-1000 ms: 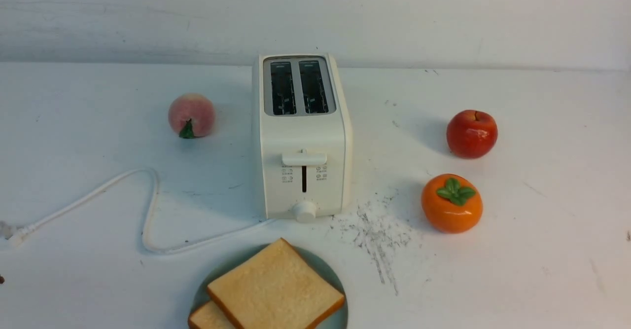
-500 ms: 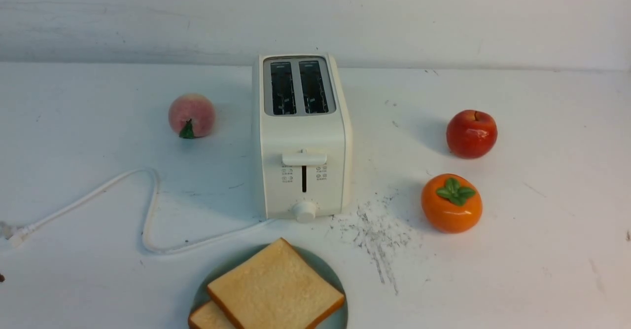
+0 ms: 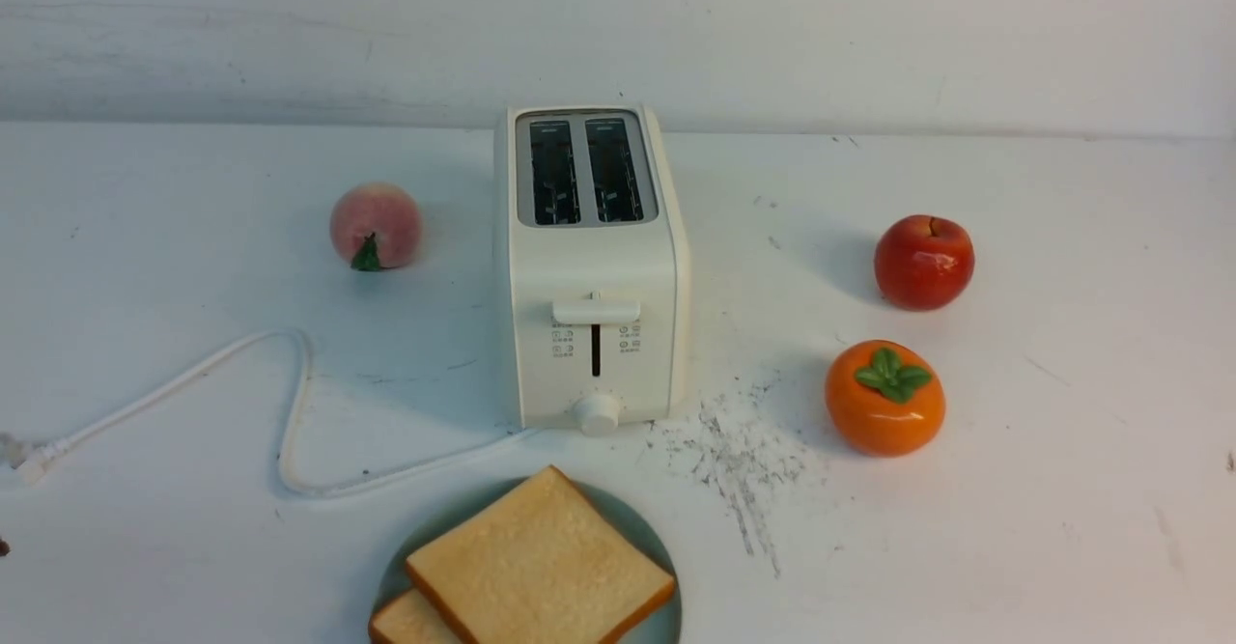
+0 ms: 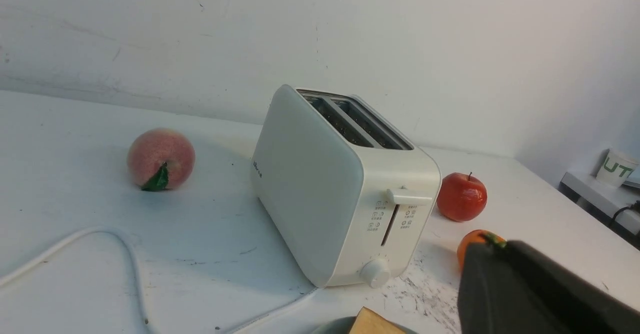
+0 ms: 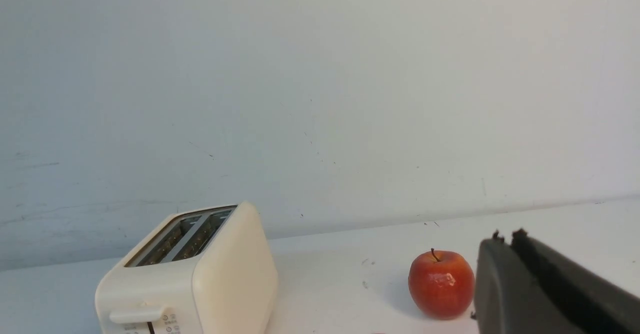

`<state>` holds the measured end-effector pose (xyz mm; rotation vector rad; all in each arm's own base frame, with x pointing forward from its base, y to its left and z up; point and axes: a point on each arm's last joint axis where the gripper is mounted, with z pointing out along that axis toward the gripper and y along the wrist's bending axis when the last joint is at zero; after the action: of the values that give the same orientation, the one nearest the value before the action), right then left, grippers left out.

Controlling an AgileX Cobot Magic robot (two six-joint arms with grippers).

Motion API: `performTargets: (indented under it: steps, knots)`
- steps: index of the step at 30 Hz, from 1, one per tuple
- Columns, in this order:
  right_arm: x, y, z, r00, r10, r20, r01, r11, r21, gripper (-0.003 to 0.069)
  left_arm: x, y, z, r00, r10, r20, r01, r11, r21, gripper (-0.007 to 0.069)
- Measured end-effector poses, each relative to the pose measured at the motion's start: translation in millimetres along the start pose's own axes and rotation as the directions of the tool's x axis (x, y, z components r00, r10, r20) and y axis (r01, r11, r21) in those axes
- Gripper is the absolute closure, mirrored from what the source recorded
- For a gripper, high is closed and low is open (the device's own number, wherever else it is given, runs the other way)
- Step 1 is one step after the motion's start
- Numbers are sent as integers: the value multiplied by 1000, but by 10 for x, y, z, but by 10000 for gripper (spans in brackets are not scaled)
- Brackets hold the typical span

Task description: Take toasted bread from bread machine on white table place on plate.

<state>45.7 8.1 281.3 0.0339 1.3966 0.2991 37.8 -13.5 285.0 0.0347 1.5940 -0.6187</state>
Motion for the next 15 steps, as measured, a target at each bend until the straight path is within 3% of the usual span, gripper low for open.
performTargets:
  steps: [9,15]
  knots:
    - [3,0,0,1000,0,-3,0,1000,0,625,217,76,62,995,68,-71,-71,997,-31,604]
    - [4,0,0,1000,1,-4,-1,1000,0,617,562,284,126,992,50,-118,-74,974,-216,594]
